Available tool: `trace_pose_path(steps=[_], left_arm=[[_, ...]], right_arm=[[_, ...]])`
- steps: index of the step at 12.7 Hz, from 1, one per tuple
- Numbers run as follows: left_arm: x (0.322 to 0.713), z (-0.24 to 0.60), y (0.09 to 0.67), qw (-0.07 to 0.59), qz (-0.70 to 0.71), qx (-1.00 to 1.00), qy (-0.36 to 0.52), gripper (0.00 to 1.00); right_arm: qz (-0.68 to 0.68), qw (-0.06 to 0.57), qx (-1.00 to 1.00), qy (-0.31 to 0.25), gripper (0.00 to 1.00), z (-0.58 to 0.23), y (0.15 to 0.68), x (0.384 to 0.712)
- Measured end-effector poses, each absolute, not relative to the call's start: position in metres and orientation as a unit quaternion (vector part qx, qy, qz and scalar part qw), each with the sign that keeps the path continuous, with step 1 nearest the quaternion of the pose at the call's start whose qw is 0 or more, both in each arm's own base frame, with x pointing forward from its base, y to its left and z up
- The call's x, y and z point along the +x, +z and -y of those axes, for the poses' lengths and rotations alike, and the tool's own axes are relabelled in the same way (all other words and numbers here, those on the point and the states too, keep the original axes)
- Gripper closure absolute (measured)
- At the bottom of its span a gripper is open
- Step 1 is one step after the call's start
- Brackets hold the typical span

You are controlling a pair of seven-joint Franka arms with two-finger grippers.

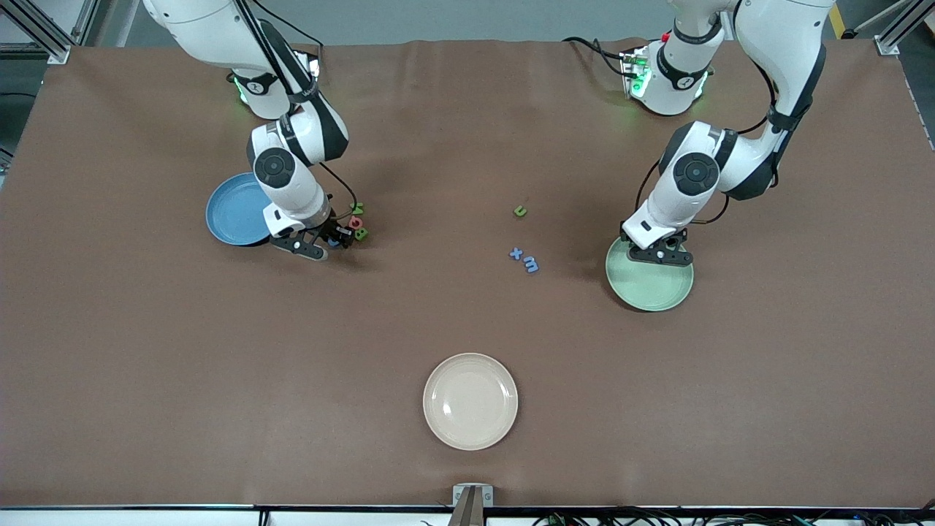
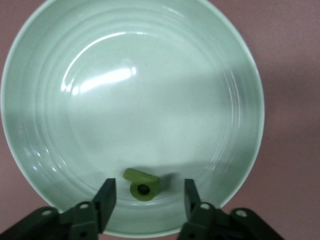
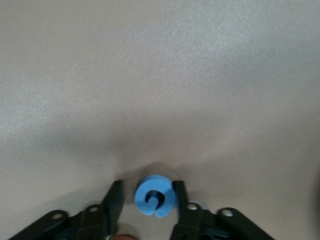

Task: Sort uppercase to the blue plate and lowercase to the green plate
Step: 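Open both grippers to drop d on the green plate, c on the blue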

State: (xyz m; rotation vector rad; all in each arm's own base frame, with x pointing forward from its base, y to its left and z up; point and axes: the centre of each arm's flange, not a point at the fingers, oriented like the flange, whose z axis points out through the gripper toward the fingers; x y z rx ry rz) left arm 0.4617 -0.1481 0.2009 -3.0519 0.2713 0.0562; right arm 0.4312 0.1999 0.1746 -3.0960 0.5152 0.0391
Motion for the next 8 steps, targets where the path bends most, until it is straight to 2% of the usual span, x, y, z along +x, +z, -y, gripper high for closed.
trace_pose_path(steps=[1, 3, 8], left_arm=[[0.467, 0.149, 0.206, 0.037, -0.088, -0.995, 0.011, 0.21], [0.481, 0.156, 0.22, 0.033, -0.088, -0.996, -0.007, 0.01], [0.503, 0.215, 0.255, 0.006, 0.014, -1.0, -0.024, 0.0]], right_arm=[[-0.165, 0.0, -0.986, 0.016, 0.66, -0.199, 0.175, 0.431], [-0.168, -0.007, -0.985, 0.029, 0.65, -0.191, 0.176, 0.433], [-0.11, 0.006, -0.991, 0.072, 0.65, -0.072, 0.226, 0.465]])
